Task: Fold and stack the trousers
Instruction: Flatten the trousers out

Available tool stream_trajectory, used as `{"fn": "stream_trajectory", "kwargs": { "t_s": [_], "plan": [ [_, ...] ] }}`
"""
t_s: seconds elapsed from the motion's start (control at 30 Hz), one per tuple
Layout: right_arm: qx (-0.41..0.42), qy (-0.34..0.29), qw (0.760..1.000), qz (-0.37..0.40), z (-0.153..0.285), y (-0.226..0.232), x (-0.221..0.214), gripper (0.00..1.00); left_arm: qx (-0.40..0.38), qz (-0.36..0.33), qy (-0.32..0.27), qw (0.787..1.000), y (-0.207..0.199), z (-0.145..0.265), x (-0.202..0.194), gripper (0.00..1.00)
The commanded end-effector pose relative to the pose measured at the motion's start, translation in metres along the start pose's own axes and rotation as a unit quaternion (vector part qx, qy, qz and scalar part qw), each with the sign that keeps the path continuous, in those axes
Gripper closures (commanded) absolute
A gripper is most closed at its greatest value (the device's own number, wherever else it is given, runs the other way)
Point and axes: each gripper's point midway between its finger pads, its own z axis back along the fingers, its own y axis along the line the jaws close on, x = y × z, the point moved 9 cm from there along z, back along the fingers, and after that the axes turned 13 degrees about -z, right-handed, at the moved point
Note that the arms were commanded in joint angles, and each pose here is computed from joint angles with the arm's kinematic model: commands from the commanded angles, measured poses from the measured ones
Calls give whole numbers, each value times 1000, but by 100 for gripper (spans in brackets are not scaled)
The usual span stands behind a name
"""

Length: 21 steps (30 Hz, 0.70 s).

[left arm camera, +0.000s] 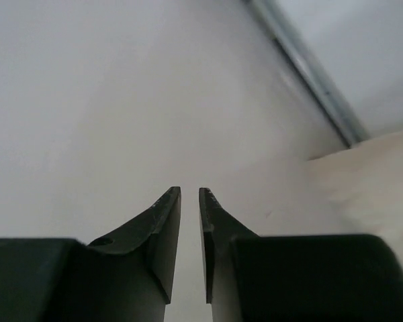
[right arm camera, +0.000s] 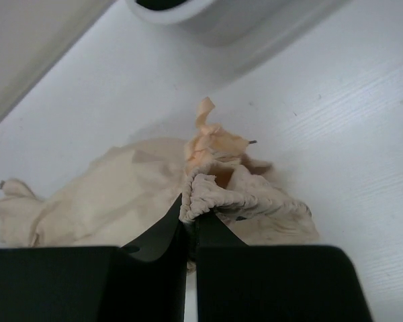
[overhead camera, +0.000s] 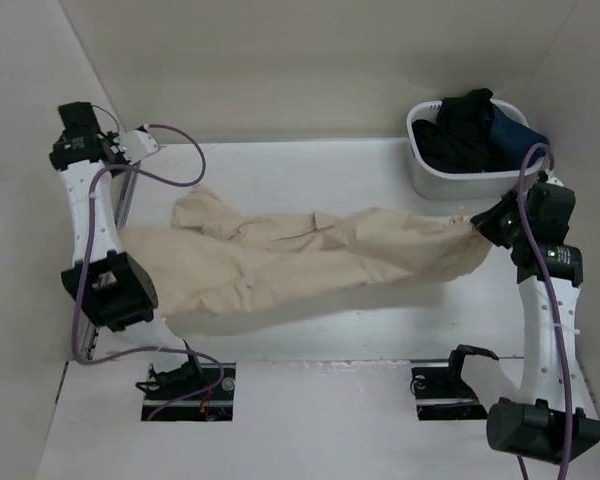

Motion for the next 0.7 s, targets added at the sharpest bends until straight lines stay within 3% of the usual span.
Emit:
{"fn": "stream_trajectory", "kwargs": {
  "t_s": [0.0, 0.07, 0.13, 0.3, 0.33, 0.4, 0.47, 0.57, 0.67],
  "plan": [
    [-28, -6, 1000, -8, -19, -20, -9, 100, -120, -16, -12, 993, -39, -77, 37, 72],
    [-41, 4, 999, -17, -28, -31, -17, 96, -141, -7, -12, 990, -50, -103, 55, 59],
    [-49, 14, 999, -21, -32, -36, -22, 93, -154, 6, -11, 988, -59, -109, 62, 57],
    [-66, 16, 997, -21, -37, -45, -26, 85, -184, -14, -57, 981, -95, -52, 55, 54],
    [-73, 15, 997, -22, -38, -48, -26, 79, -206, -37, -60, 976, -115, -41, 51, 53],
    [-87, 4, 996, -24, -42, -54, -24, 54, -244, -92, -45, 964, -158, -24, 36, 49],
    [-111, -17, 994, -19, -42, -60, -20, 40, -265, -133, -9, 955, -193, -17, 19, 48],
    [-146, -56, 988, 0, -37, -64, -10, 31, -267, -129, 20, 955, -222, -17, 3, 47],
    [-181, -76, 980, 21, -30, -67, -5, 16, -274, -95, 21, 957, -233, -13, 0, 47]
  ]
}}
